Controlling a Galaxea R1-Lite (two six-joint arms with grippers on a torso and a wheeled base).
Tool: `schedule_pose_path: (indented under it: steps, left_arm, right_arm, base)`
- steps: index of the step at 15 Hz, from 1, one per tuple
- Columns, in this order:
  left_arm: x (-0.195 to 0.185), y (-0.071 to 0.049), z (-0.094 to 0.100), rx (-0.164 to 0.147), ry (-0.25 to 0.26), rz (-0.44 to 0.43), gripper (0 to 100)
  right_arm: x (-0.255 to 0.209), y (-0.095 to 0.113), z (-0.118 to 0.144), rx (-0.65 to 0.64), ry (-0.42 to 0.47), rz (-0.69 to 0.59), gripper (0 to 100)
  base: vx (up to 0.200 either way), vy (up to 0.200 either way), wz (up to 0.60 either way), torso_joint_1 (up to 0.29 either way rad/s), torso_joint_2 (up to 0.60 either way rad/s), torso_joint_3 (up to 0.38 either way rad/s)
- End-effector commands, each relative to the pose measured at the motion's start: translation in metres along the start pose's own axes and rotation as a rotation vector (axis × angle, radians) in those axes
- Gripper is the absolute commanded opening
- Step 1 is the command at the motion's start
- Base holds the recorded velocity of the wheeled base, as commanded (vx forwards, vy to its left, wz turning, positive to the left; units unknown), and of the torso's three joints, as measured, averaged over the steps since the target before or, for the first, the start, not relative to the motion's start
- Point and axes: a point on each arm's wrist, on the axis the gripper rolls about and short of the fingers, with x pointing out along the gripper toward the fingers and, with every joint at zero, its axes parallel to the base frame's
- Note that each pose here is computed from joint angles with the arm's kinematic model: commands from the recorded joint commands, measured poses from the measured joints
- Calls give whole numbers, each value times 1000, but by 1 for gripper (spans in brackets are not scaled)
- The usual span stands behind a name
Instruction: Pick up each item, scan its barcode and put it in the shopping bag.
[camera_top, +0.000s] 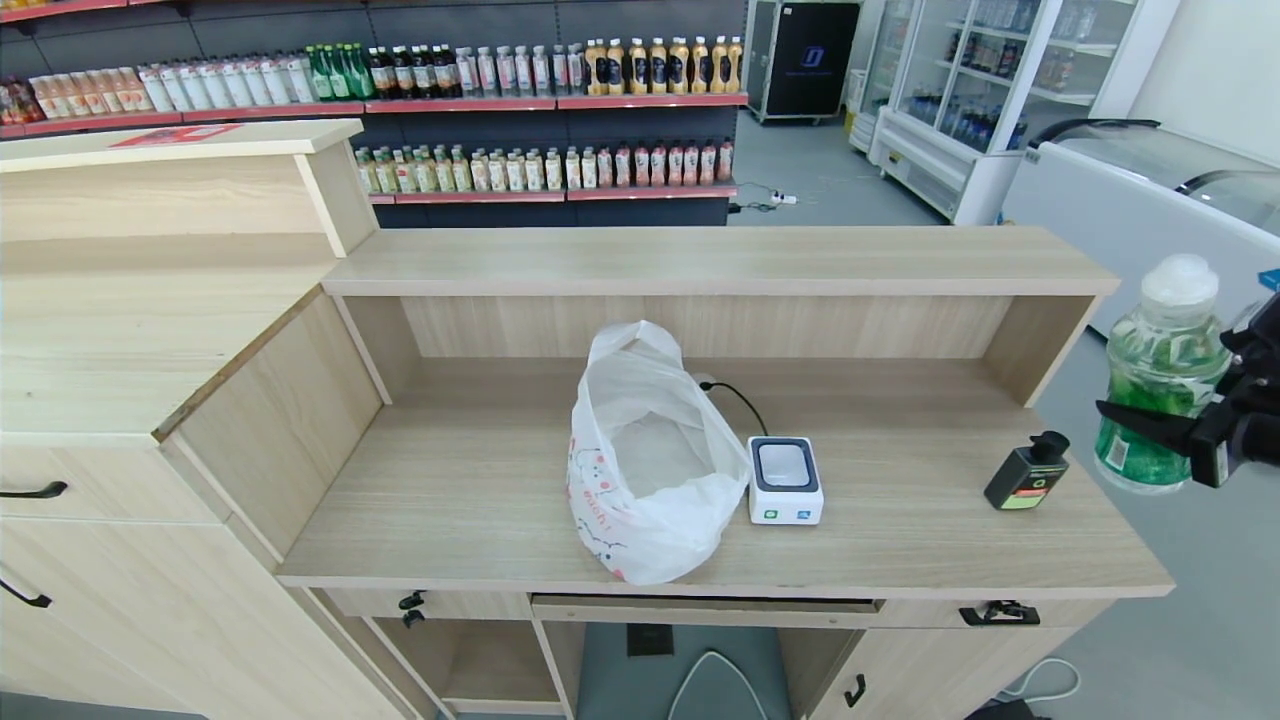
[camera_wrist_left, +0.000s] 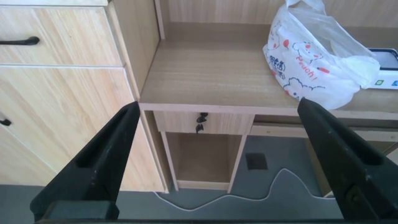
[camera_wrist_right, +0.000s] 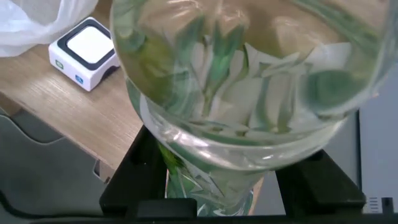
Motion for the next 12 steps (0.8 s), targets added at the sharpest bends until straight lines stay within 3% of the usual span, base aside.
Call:
schedule_pose_path:
  steps: [1,5,7,9,12]
  left_arm:
    - [0,0,0,-1,-1,0,100]
    - [0,0,0,-1,-1,0,100]
    - [0,0,0,-1,-1,0,100]
    - [0,0,0,0,-1,0,100]
    - [0,0,0,-1,-1,0,100]
  right_arm:
    - [-5,-1,5,-20,-10,-14,0]
    - [-18,-2,1,-62,15,-54,0]
    - [-22,-6,-3,-122,88,-117,0]
    - [-22,-6,-4,-139,127,-158,0]
    - [-17,-5,-6,-152,112,-163,0]
  base:
    - [0,0,0,0,0,0]
    - [0,0,0,0,0,0]
    - [0,0,0,0,0,0]
    - [0,0,600,0,2,0]
    - [0,0,600,1,-1,2]
